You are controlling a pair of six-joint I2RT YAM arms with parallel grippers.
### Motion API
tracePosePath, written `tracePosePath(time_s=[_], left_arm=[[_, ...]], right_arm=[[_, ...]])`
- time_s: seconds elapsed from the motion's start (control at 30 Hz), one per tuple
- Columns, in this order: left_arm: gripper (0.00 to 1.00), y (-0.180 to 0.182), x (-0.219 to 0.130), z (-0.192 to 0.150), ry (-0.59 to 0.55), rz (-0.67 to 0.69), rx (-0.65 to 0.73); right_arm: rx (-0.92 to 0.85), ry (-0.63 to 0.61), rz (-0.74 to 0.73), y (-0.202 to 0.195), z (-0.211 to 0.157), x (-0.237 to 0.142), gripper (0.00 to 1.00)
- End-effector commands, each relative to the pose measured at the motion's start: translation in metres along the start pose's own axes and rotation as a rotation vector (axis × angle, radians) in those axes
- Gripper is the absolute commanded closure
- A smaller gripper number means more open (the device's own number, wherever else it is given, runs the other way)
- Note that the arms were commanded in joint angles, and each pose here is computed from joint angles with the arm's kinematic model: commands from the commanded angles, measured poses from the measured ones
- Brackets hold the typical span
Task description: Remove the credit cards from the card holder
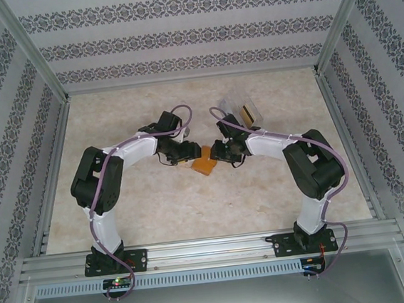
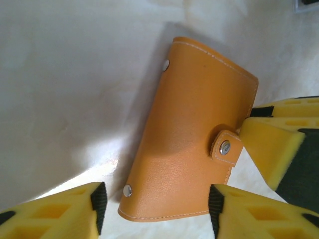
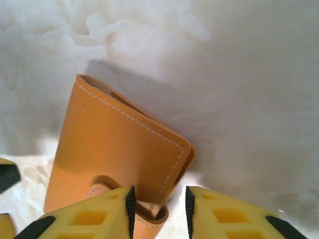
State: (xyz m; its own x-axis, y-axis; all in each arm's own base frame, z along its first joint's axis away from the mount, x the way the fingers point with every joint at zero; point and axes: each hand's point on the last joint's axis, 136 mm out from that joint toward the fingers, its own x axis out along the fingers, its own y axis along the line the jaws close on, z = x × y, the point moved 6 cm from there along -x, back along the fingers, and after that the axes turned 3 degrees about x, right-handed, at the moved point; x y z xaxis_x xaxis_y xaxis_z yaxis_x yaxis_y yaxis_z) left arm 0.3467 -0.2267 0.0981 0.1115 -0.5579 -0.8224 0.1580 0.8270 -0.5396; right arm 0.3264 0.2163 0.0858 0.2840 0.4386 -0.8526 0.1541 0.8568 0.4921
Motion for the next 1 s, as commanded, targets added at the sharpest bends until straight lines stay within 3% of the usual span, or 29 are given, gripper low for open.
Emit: tracePosePath(time_s=[0.0, 0.13, 0.6, 0.97], left_arm=[[0.45, -0.004, 0.006, -0.003, 0.05, -0.016, 0.008], [0.48, 0.003, 0.004, -0.002, 0.05, 0.043, 0.022], [0.5, 0.003, 0.018, 0.003, 0.085, -0.035, 0.002], [0.51, -0.001, 0.013, 0.014, 0.02, -0.283, -0.086]], right_arm=[[0.034, 0.023, 0.05, 0.003, 0.001, 0.005, 0.68], [0.035, 0.028, 0.036, 0.001, 0.003, 0.008, 0.72], [0.042, 0.064, -0.007, -0.014, 0.004, 0.027, 0.75], [0.045, 0.072, -0.007, -0.015, 0.003, 0.029, 0.76]])
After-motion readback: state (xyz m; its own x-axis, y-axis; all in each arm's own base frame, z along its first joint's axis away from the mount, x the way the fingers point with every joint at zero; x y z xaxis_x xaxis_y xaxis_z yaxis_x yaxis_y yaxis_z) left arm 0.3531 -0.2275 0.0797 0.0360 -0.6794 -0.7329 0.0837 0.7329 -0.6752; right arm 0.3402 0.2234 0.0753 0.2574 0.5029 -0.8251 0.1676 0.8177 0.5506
